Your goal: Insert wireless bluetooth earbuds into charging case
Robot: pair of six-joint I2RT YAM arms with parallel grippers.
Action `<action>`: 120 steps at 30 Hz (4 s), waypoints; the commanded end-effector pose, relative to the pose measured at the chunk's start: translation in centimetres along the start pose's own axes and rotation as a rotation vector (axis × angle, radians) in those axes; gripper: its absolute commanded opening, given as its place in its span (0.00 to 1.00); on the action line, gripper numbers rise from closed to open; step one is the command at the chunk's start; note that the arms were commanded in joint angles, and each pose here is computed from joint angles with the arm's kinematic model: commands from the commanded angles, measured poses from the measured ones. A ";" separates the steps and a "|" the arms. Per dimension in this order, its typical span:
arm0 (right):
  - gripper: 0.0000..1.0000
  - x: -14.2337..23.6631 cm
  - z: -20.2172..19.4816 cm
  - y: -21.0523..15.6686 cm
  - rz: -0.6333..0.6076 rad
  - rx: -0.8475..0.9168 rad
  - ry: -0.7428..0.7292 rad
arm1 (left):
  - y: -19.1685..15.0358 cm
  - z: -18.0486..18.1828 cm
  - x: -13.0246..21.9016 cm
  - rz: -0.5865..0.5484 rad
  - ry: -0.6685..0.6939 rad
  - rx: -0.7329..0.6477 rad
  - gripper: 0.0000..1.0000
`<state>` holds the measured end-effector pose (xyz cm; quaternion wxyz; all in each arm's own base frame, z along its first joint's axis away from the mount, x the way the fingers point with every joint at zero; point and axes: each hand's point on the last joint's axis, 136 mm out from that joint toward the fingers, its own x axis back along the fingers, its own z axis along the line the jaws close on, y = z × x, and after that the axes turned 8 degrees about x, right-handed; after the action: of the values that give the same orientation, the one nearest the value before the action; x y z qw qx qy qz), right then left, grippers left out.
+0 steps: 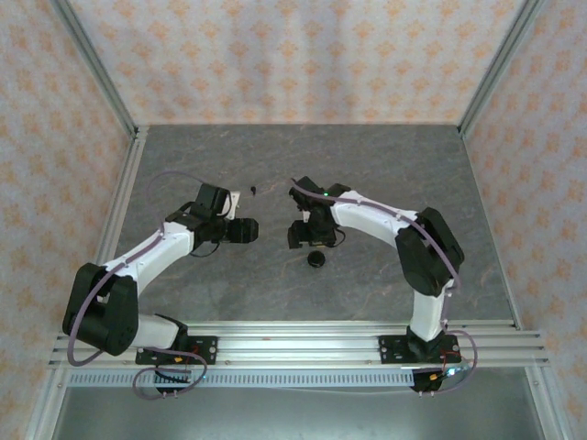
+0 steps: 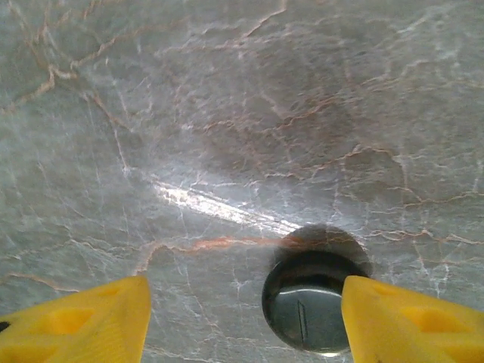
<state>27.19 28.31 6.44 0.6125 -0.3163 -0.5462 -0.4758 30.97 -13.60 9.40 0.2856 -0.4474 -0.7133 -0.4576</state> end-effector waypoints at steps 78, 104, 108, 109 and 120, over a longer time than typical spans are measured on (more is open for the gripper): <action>0.41 21.6 0.5 5.0 -0.615 -0.640 0.605 | 6.1 -23.1 10.0 -0.747 -0.639 -0.385 0.61; 0.62 25.9 0.2 4.2 -0.754 -0.565 0.662 | 5.1 -25.9 9.8 -0.588 -0.620 -0.543 0.00; 0.67 28.4 -1.9 3.2 -0.812 -0.394 0.573 | 4.5 -25.1 10.4 -0.501 -0.630 -0.605 0.00; 0.67 29.0 -2.3 2.7 -0.816 -0.341 0.549 | 4.5 -24.7 10.5 -0.472 -0.644 -0.610 0.00; 0.69 29.8 0.9 -0.1 -0.769 0.135 0.631 | 3.2 -23.1 15.1 -0.150 -0.850 -0.697 0.00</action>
<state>27.19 21.10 35.85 0.5111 0.0495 -0.4274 -0.7441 30.84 -27.61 31.34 -0.1887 -0.5337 -0.6608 -0.4928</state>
